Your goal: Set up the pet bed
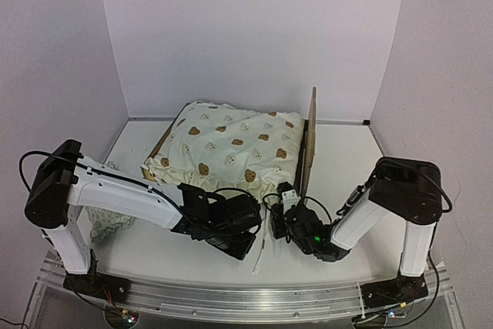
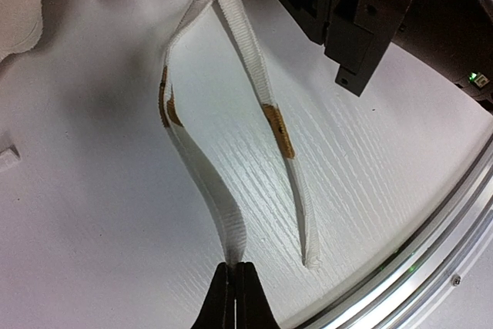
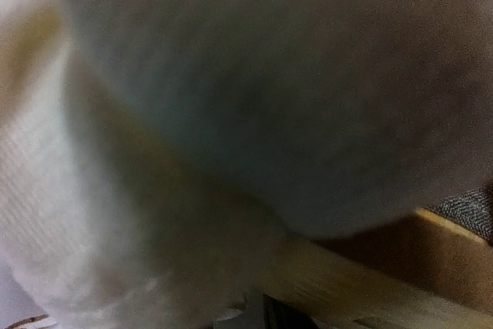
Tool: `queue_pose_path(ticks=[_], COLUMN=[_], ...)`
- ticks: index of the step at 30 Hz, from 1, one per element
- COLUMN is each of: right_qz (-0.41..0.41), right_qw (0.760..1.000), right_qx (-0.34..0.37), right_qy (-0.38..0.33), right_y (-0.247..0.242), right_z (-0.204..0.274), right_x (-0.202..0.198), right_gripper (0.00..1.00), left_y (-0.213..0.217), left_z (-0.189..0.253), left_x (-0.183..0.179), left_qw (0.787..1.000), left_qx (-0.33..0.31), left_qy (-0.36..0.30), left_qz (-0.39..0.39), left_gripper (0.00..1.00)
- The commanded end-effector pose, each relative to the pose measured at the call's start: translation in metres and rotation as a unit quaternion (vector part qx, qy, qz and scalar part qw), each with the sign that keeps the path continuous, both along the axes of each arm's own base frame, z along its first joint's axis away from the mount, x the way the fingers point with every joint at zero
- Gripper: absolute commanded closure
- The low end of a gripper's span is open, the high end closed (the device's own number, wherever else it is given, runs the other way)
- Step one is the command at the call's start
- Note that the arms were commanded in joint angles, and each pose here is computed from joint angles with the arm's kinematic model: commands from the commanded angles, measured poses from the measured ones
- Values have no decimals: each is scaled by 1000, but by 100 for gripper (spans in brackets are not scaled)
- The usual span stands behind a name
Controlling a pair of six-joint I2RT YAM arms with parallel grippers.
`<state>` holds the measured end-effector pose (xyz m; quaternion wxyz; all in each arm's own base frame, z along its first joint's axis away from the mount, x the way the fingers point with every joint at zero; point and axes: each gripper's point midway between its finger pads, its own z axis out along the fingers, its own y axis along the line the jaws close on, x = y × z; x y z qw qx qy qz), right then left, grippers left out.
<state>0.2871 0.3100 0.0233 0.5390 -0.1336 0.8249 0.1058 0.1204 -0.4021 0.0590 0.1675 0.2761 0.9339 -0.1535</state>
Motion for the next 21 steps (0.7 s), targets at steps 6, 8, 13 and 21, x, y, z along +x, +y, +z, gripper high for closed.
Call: queue_pose_path(ticks=[6,8,13,21], right_qz=[8,11,26,76], right_qw=[998,998,998,993], right_qx=[46,49,61,85], right_qy=[-41,-37,-24,1], right_y=[11,7,-3,-2], right_z=[21,21,24,29], right_x=[11,7,-6,-26], right_gripper=[97,100,100,100], left_y=[-13,-14,-26,-58], left_z=[16,18,33,59], left_x=[3,5,14,25], left_qw=[1000,1000,999,996], left_qx=[-18,-20,-38,-67], left_qy=[-9,-12,-27,-51], left_qz=[-3,-2,-9,-33], left_gripper=[100,100,100,100])
